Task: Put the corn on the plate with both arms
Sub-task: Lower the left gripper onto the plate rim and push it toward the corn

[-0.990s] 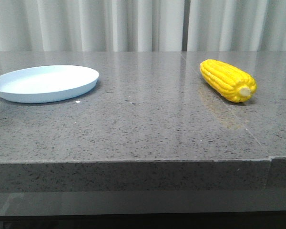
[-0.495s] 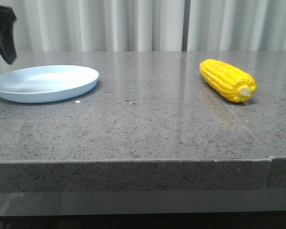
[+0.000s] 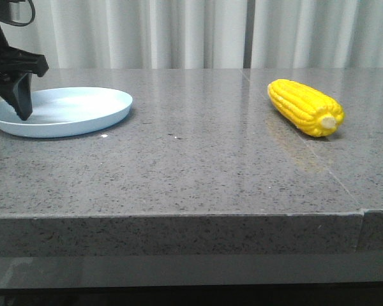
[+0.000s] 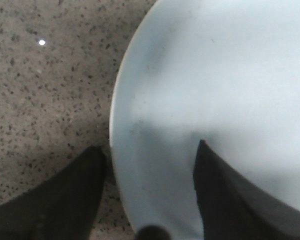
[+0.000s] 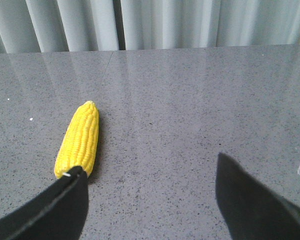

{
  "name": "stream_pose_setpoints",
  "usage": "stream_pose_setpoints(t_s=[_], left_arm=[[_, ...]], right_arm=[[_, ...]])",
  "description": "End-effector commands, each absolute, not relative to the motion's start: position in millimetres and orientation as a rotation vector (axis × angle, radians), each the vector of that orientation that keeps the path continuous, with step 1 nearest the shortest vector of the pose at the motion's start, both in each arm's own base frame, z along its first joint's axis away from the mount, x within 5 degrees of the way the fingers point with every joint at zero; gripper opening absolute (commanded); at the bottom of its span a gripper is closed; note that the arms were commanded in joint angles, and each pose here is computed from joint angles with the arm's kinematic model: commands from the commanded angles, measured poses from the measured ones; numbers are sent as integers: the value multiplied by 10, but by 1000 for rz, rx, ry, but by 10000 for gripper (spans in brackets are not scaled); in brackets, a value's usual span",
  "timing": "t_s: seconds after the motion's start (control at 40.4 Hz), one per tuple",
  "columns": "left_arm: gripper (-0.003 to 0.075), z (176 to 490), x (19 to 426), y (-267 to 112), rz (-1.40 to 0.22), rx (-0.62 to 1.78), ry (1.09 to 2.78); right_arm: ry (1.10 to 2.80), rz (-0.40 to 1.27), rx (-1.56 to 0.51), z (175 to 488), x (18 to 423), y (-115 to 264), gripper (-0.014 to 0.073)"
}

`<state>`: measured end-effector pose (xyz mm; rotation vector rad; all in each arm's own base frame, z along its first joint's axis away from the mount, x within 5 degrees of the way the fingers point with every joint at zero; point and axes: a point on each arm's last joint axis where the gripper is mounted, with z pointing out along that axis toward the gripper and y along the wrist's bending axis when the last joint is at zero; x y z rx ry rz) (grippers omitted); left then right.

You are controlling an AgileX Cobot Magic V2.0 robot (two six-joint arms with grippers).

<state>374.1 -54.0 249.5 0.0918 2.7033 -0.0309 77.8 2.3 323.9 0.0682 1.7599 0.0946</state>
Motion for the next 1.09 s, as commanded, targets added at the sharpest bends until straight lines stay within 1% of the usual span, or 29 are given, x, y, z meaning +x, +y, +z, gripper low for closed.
stream_pose_setpoints(t_s=[0.0, 0.124, 0.148, 0.272, 0.396, 0.52, 0.594, 0.668, 0.866, 1.064], left_arm=[[221, 2751, 3742, -574, -63, 81, 2608], [-6, 2751, 3742, -574, -63, 81, 2608], [-18, 2752, 3744, -574, -63, 81, 2606], [-20, 2781, 3752, -593, -97, 62, 2591], [-20, 2896, 3745, -670, -185, 79, 2569], [-20, 3093, 3717, -857, -340, 90, 2520], [-20, 3179, 3701, -986, -400, 114, 2505], [-20, 3198, 3690, -1137, -431, 154, 2498], [-20, 3042, 3706, -1454, -518, 194, 2514], [-19, 2861, 3761, -1554, -557, 183, 2559]], right_arm=[[1667, 88, 67, 3408, 796, 16, 560], [1667, 88, 67, 3408, 796, 16, 560], [1667, 88, 67, 3408, 796, 16, 560], [1667, 88, 67, 3408, 796, 16, 560], [1667, 88, 67, 3408, 796, 16, 560], [1668, 88, 67, 3407, 796, 16, 561], [1668, 88, 67, 3407, 796, 16, 561], [1668, 88, 67, 3407, 796, 16, 561], [1668, 88, 67, 3407, 796, 16, 561], [1668, 88, 67, 3407, 796, 16, 561]])
